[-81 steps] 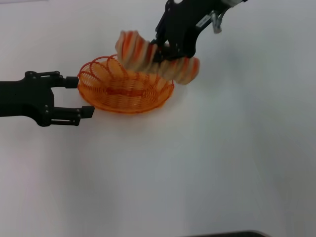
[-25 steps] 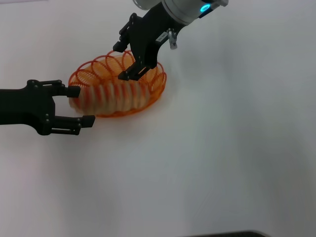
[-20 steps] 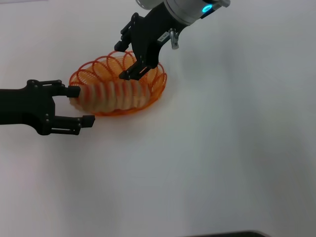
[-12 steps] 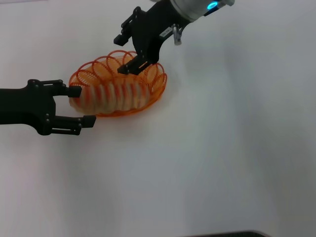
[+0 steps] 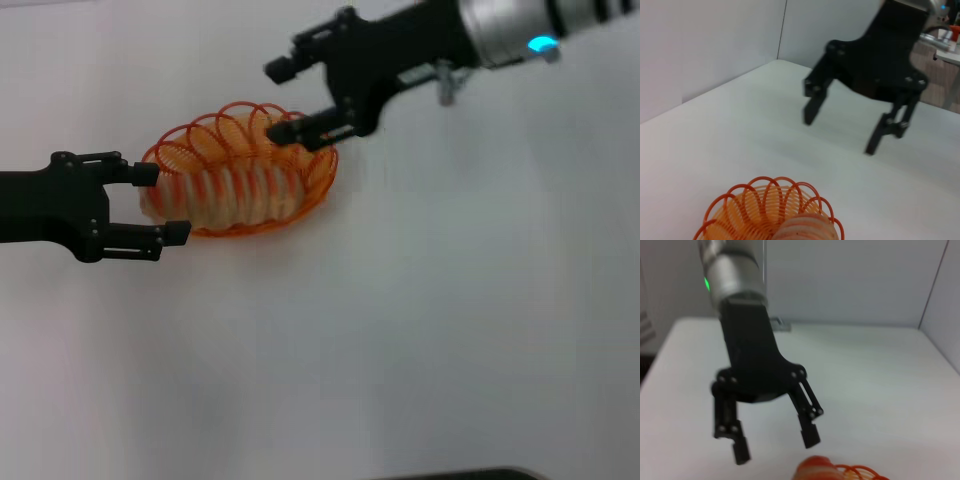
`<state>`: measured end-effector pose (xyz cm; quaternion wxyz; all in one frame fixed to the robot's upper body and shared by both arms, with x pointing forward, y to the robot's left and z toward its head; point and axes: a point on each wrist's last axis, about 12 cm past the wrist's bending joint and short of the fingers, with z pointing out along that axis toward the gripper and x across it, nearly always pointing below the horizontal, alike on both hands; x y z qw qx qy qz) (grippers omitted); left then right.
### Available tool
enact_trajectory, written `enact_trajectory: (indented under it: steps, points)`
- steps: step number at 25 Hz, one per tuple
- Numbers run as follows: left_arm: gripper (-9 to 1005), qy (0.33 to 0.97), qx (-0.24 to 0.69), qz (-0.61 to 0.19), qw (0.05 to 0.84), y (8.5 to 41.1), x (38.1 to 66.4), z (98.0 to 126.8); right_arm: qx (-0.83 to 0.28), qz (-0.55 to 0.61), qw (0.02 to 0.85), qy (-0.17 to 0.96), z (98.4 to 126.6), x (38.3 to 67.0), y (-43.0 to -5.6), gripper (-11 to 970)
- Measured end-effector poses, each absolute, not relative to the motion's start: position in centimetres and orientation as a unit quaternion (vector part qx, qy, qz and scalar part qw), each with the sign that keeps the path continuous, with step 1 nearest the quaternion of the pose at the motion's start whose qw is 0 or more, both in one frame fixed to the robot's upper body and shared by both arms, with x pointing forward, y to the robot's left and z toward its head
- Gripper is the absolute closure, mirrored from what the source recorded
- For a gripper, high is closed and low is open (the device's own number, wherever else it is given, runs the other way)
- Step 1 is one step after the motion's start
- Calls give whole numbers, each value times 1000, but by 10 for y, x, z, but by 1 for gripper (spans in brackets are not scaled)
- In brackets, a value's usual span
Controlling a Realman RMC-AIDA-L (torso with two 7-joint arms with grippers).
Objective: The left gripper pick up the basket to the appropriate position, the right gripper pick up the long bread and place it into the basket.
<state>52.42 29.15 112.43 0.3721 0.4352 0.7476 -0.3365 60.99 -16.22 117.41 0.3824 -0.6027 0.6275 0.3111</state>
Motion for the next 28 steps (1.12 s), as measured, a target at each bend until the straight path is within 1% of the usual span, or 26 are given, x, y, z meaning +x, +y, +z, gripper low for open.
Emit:
enact_trajectory:
  steps: [6, 10, 15, 18, 21, 24, 28]
  points:
    - [137, 750, 416, -336, 390, 295, 523, 1122, -544, 365, 410, 634, 1152, 577, -223, 272]
    - [137, 751, 399, -340, 401, 299, 519, 1119, -501, 386, 435, 641, 1133, 544, -265, 273]
    - [138, 757, 377, -347, 406, 307, 510, 1112, -446, 381, 480, 652, 1107, 503, -304, 273]
    - [138, 758, 368, -350, 409, 309, 504, 1108, -412, 378, 495, 665, 1094, 484, -320, 273]
    - [138, 758, 361, -352, 414, 312, 501, 1106, -390, 371, 505, 675, 1088, 470, -331, 273]
    - [138, 756, 359, -356, 415, 311, 499, 1103, -383, 367, 511, 676, 1085, 466, -334, 273]
    - [138, 756, 356, -361, 415, 308, 500, 1098, -381, 368, 512, 677, 1084, 470, -332, 273]
